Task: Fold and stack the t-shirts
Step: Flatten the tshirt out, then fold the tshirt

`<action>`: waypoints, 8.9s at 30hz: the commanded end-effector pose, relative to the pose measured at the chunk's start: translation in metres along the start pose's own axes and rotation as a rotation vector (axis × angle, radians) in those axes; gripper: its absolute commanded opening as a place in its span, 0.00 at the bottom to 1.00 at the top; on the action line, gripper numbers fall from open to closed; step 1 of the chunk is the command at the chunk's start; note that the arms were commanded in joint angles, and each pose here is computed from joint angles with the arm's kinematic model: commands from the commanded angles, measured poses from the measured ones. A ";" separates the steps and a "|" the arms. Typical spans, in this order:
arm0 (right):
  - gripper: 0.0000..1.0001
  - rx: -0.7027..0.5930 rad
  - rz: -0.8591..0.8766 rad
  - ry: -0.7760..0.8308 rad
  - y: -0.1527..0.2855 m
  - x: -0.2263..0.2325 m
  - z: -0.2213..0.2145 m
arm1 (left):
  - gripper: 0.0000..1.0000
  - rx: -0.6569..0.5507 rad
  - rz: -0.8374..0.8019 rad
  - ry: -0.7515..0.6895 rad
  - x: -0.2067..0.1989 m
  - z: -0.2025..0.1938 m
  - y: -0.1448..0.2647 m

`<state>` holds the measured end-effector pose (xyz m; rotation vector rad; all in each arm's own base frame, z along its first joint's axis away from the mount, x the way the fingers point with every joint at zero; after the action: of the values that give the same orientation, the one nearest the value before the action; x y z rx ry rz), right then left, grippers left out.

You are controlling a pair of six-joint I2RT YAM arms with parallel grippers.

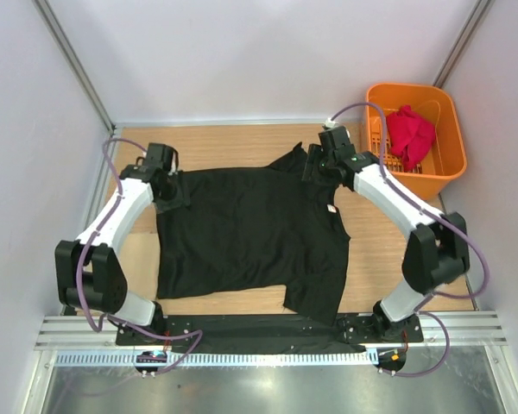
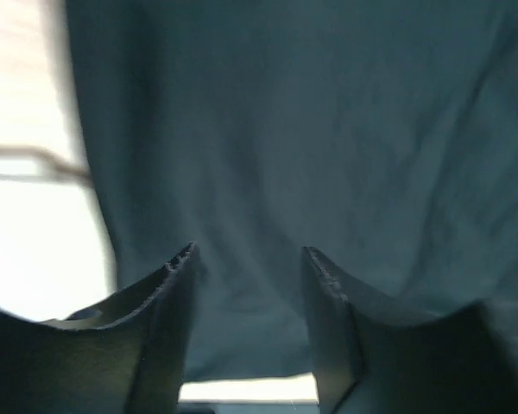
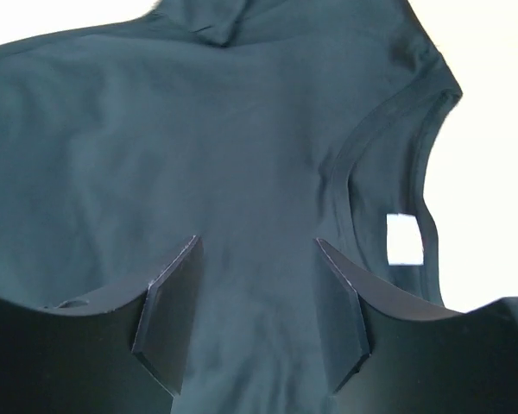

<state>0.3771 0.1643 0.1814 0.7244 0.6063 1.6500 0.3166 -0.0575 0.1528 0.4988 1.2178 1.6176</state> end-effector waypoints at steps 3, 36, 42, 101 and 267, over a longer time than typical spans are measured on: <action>0.61 -0.139 -0.014 -0.029 -0.082 0.009 0.043 | 0.50 0.119 -0.186 -0.009 -0.050 -0.044 -0.013; 0.62 -0.118 -0.052 -0.085 -0.137 -0.061 0.080 | 0.58 0.226 -0.107 -0.129 -0.105 -0.155 -0.028; 0.55 -0.095 0.123 -0.126 -0.162 -0.027 0.077 | 0.59 0.146 -0.106 -0.133 -0.111 -0.122 -0.006; 0.42 -0.066 0.051 0.129 -0.186 -0.005 0.059 | 0.55 0.085 0.065 0.177 -0.020 0.027 -0.110; 0.01 0.207 -0.415 -0.490 0.119 -0.096 -0.185 | 0.00 0.044 0.203 0.441 0.075 -0.113 0.013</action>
<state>0.1353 0.0500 0.1013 1.1796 0.5430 0.9074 0.1704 -0.0479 0.0799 0.3092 1.6924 1.9543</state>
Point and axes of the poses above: each gripper's point midway between its finger pads, its own y axis back along the fingers, its own x axis along the line the jaws close on, z = x × y, the point moved 2 cm from there along y, back along the fingers, and after that the axes turned 13 degrees about y, right-handed, at the moved point
